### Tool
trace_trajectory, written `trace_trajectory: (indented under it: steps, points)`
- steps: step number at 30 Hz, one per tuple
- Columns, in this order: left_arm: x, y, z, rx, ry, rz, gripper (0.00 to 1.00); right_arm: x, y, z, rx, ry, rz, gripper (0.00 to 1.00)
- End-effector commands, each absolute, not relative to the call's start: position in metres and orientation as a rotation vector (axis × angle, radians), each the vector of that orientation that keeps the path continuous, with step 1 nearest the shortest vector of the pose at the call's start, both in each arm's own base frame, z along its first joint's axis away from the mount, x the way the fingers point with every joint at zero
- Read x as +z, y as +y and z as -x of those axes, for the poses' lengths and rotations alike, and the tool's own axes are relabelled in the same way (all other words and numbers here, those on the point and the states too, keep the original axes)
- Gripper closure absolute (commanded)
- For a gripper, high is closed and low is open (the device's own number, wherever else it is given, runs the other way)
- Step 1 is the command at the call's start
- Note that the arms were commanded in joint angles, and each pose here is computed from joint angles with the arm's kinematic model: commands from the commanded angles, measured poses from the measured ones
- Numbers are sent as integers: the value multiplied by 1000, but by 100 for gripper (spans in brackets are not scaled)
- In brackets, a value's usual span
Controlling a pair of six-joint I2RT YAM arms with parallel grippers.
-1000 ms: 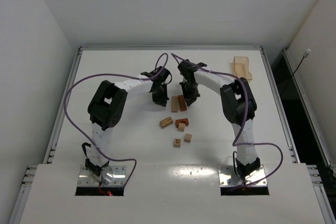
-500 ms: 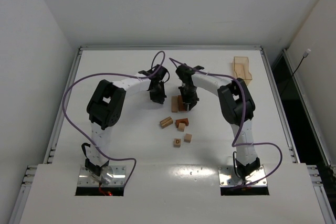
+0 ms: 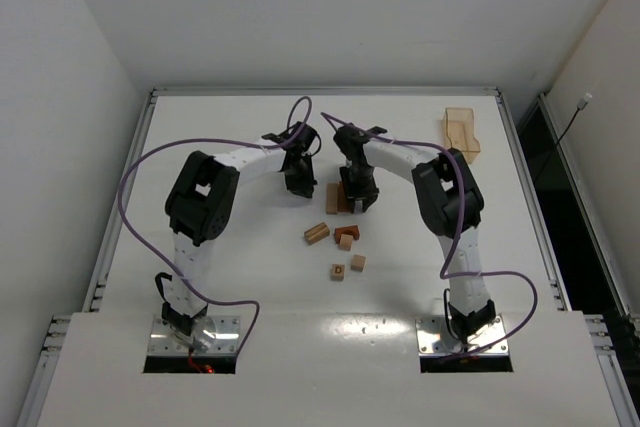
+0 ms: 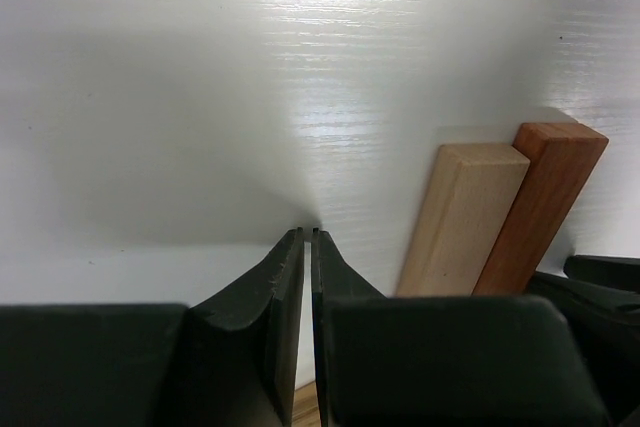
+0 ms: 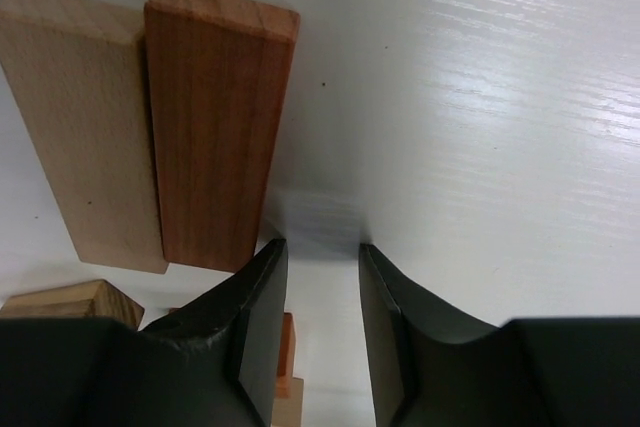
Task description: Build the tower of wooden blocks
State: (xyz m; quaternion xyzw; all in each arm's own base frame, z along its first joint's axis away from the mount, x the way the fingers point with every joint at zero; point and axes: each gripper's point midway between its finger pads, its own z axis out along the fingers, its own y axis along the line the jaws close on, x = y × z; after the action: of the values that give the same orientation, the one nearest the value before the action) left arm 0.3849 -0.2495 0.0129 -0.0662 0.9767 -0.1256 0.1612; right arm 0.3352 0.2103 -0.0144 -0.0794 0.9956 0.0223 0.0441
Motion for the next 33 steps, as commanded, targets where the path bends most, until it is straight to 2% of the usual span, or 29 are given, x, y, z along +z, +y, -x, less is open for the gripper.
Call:
trace_trajectory:
  steps: [1, 2, 6, 7, 9, 12, 15, 21, 25, 31, 33]
  points:
    - [-1, -250, -383, -351, 2822, 217, 94, -8, 210, -346, 13, 3000, 215, 70]
    - [2, -252, -386, -359, 2812, 216, 94, -9, 208, -351, -18, 2986, 211, 75]
    - [-2, -253, -385, -364, 2825, 215, 94, -10, 199, -368, -73, 2956, 174, 87]
    - [-2, -253, -385, -364, 2825, 215, 94, -10, 195, -370, -75, 2957, 158, 93]
    - [-2, -253, -385, -364, 2825, 215, 94, -8, 196, -378, -83, 2937, 154, 96]
    - [-2, -253, -385, -364, 2825, 215, 94, -11, 194, -386, -94, 2931, 139, 96]
    - [-2, -253, -385, -364, 2825, 215, 94, -13, 198, -394, -84, 2917, 136, 85]
    - [-2, -253, -385, -364, 2825, 215, 94, -16, 202, -401, -81, 2911, 149, 85]
    - [-2, -253, -385, -364, 2825, 215, 94, -20, 206, -406, -60, 2906, 149, 78]
    - [-2, -253, -385, -364, 2825, 215, 94, -15, 215, -408, -33, 2893, 161, 77]
    - [-2, -253, -385, -364, 2825, 215, 94, -15, 215, -408, -33, 2893, 161, 70]
